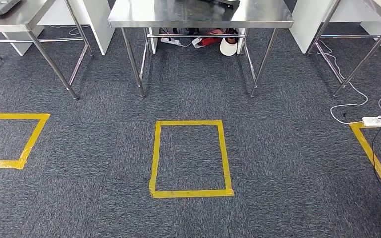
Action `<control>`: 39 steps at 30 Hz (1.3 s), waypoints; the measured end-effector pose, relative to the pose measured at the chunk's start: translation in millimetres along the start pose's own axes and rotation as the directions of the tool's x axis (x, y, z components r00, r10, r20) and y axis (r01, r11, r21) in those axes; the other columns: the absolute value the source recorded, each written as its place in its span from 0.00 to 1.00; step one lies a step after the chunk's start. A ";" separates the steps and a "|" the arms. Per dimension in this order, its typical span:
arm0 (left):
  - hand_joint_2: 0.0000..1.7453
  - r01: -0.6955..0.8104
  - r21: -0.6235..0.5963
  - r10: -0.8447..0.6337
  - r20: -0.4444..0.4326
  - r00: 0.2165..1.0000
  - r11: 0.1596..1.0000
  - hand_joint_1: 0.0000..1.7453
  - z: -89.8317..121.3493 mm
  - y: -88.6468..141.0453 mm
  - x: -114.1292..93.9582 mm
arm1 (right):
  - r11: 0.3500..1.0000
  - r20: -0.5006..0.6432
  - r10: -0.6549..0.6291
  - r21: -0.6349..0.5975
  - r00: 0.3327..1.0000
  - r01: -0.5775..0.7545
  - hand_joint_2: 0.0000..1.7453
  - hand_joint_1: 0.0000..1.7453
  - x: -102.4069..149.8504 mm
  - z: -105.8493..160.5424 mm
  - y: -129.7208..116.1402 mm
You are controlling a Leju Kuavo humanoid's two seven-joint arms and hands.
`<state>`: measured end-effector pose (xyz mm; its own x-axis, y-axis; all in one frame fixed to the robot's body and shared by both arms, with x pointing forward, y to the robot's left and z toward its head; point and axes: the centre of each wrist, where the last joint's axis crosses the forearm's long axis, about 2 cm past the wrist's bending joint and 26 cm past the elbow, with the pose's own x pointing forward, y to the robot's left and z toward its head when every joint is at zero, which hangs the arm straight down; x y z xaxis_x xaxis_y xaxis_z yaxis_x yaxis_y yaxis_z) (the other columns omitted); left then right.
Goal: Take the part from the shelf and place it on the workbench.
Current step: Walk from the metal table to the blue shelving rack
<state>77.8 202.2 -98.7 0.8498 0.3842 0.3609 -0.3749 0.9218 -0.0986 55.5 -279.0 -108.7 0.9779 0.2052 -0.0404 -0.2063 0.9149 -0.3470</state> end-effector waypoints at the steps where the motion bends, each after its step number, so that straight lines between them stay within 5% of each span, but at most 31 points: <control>1: 0.00 0.001 -0.002 -0.001 0.000 1.000 1.000 0.00 0.1 -0.8 0.2 | 1.000 -0.001 -0.001 -0.002 1.000 0.001 0.00 0.00 0.2 0.0 -0.1; 24: 0.00 0.043 0.060 -0.044 0.012 0.999 0.997 0.00 0.9 -5.1 0.3 | 0.999 -0.020 0.031 0.039 0.999 -0.031 0.00 0.00 -4.8 2.9 10.5; 30: 0.00 0.085 0.160 -0.100 0.088 0.991 0.983 0.00 1.4 -12.6 5.5 | 0.998 -0.016 0.034 0.049 0.999 -0.033 0.00 0.00 -4.3 4.2 13.6; 39: 0.00 0.066 0.113 -0.082 0.145 0.986 0.991 0.00 2.3 -24.2 9.0 | 0.996 -0.005 0.046 0.076 0.999 -0.045 0.00 0.00 -4.5 5.2 16.7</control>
<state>93.6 183.3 -90.9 0.8150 0.2960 0.4983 -0.3578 0.9333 0.0308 47.5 -262.8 -109.5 0.9676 0.2452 -0.0610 -0.2525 0.9283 -0.2728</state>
